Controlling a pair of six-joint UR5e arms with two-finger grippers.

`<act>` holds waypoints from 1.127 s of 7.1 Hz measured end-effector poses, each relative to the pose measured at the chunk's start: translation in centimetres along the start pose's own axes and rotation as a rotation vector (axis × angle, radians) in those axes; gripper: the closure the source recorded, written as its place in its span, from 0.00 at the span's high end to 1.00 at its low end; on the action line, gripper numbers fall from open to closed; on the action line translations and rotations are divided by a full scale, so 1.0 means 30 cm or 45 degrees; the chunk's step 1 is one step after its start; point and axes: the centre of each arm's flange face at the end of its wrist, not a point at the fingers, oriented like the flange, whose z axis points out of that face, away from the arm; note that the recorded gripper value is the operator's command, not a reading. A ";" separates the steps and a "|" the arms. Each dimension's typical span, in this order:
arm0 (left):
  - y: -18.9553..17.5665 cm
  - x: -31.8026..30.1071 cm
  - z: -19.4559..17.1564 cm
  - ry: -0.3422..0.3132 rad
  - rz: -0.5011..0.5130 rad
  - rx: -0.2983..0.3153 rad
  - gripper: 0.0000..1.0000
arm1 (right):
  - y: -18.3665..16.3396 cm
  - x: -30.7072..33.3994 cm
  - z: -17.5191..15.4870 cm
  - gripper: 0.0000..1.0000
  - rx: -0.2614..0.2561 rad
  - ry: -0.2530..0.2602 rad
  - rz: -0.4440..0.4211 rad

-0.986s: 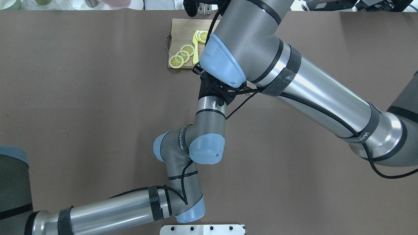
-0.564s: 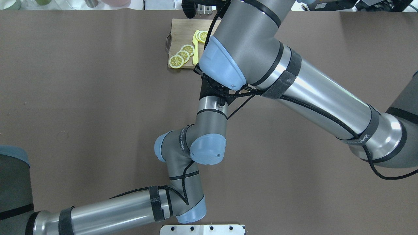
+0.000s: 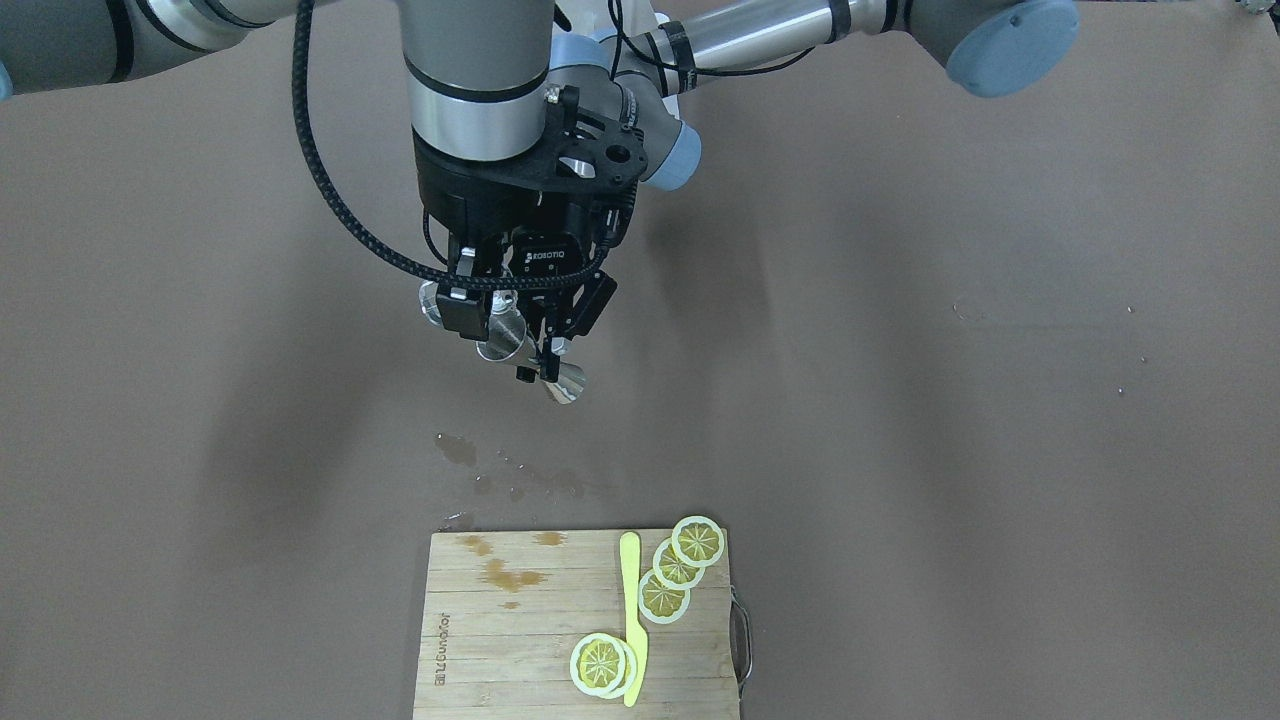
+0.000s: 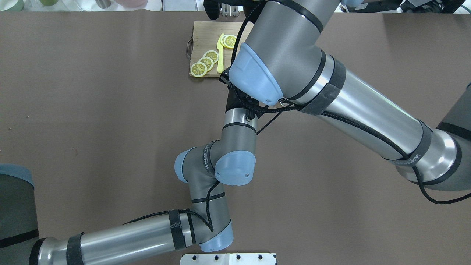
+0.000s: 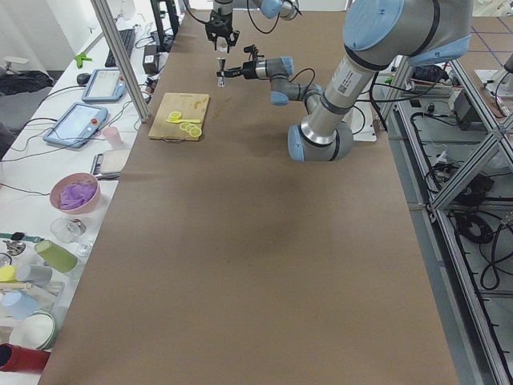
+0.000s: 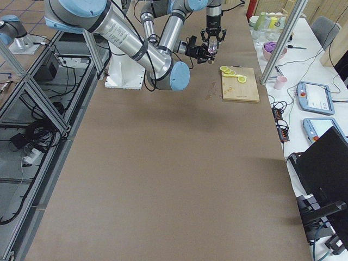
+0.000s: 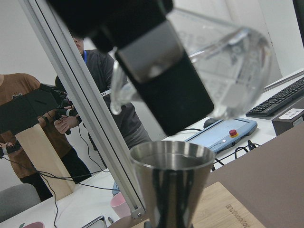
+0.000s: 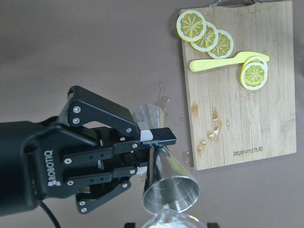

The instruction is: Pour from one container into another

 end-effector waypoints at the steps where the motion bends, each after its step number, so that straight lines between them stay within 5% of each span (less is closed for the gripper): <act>1: 0.003 -0.001 0.000 0.001 0.000 -0.001 0.00 | 0.024 -0.009 -0.004 0.00 0.022 0.013 -0.004; 4: -0.004 -0.015 -0.001 0.009 -0.020 0.004 0.00 | 0.157 0.002 -0.002 0.00 0.100 0.052 0.004; 8: -0.010 -0.093 0.013 0.054 -0.152 0.005 0.00 | 0.504 0.103 0.202 0.00 0.233 0.078 0.106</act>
